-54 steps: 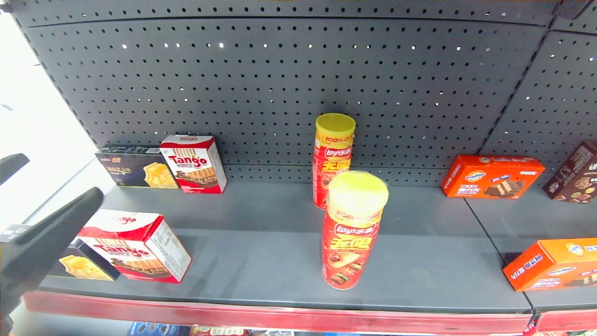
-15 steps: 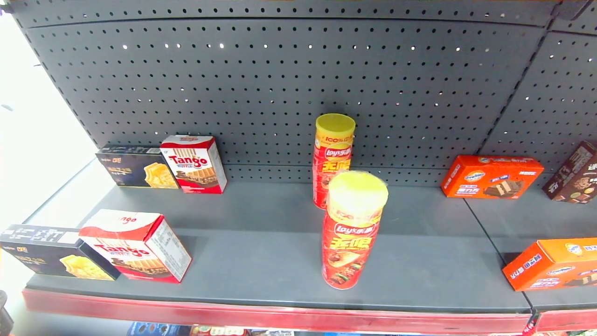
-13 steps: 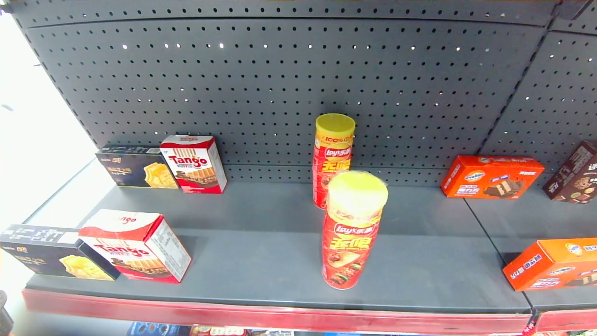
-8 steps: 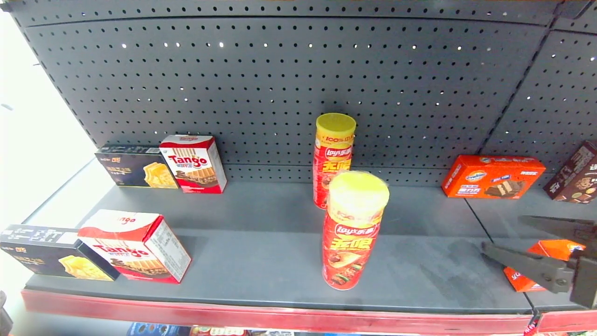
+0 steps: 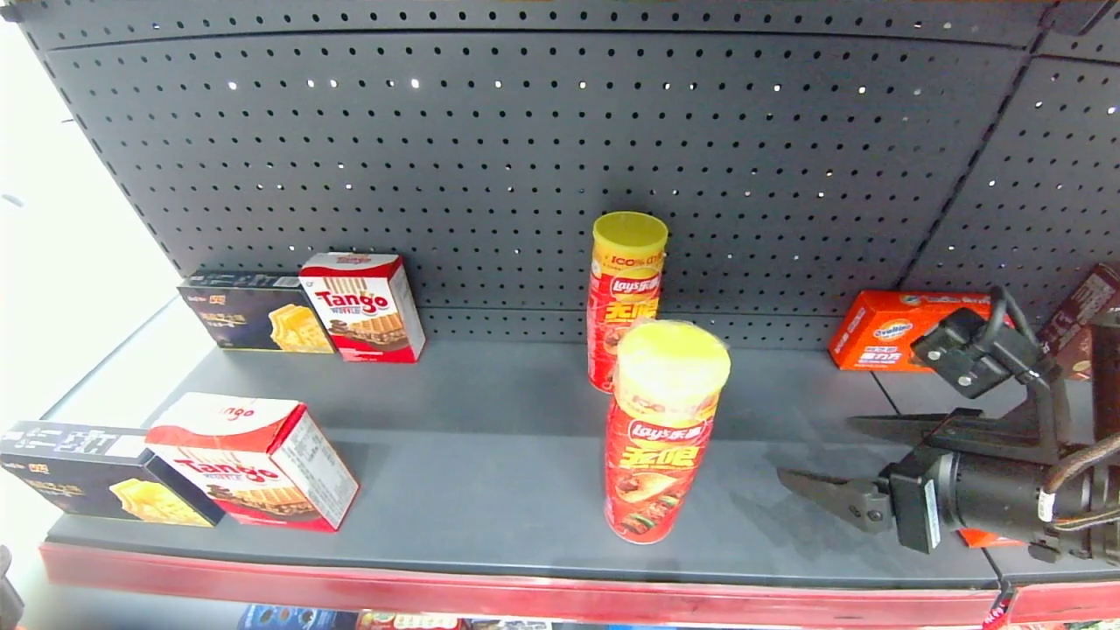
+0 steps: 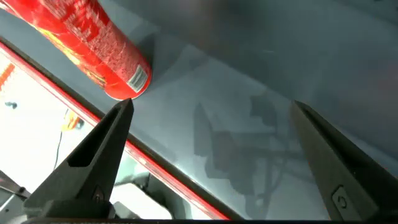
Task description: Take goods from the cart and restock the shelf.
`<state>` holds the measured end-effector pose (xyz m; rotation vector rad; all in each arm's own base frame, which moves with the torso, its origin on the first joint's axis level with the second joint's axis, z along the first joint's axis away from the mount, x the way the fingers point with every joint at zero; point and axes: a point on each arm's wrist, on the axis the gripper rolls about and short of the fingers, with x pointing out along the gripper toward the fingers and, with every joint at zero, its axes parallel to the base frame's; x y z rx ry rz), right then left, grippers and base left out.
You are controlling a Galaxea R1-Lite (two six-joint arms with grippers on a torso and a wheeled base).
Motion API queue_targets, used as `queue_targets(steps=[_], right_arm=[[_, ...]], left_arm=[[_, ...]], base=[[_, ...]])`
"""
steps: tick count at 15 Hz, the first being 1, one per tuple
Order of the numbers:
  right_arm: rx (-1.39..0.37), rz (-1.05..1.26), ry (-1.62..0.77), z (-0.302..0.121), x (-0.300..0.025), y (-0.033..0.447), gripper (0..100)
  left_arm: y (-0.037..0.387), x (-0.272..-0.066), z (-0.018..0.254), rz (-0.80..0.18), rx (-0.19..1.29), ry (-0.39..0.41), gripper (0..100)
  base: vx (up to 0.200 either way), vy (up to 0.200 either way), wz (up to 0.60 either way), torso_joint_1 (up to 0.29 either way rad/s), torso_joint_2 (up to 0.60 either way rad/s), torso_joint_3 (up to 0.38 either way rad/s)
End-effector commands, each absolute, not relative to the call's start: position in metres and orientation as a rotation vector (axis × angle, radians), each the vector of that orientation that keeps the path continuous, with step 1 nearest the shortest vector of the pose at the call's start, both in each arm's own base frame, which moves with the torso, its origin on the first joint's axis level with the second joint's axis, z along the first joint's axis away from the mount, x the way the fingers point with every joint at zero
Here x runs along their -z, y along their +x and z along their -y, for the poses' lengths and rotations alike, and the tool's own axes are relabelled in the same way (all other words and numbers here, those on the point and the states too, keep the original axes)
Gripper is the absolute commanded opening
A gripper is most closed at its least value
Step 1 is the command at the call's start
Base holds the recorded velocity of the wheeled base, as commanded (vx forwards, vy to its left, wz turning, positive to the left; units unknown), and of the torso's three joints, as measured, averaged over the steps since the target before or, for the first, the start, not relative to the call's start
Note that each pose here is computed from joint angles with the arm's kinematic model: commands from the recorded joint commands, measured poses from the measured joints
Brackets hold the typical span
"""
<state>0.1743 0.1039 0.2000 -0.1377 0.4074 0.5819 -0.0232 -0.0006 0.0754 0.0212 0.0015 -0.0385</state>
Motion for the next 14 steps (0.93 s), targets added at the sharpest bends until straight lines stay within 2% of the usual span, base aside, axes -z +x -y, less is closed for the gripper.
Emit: queue_targets(steps=[1, 14], right_arm=[[-0.606, -0.452, -0.157, -0.119, -0.192, 0.187, 100], [-0.677, -0.476, -0.206, -0.162, -0.185, 0.219, 100]], left_arm=[[-0.023, -0.076, 0.001, -0.004, 0.038, 0.021, 100], [-0.023, -0.076, 0.001, -0.004, 0.038, 0.02, 100]], base=[[0.0, 0.0, 0.0, 0.0, 0.0, 0.0], [0.0, 0.0, 0.0, 0.0, 0.0, 0.0]])
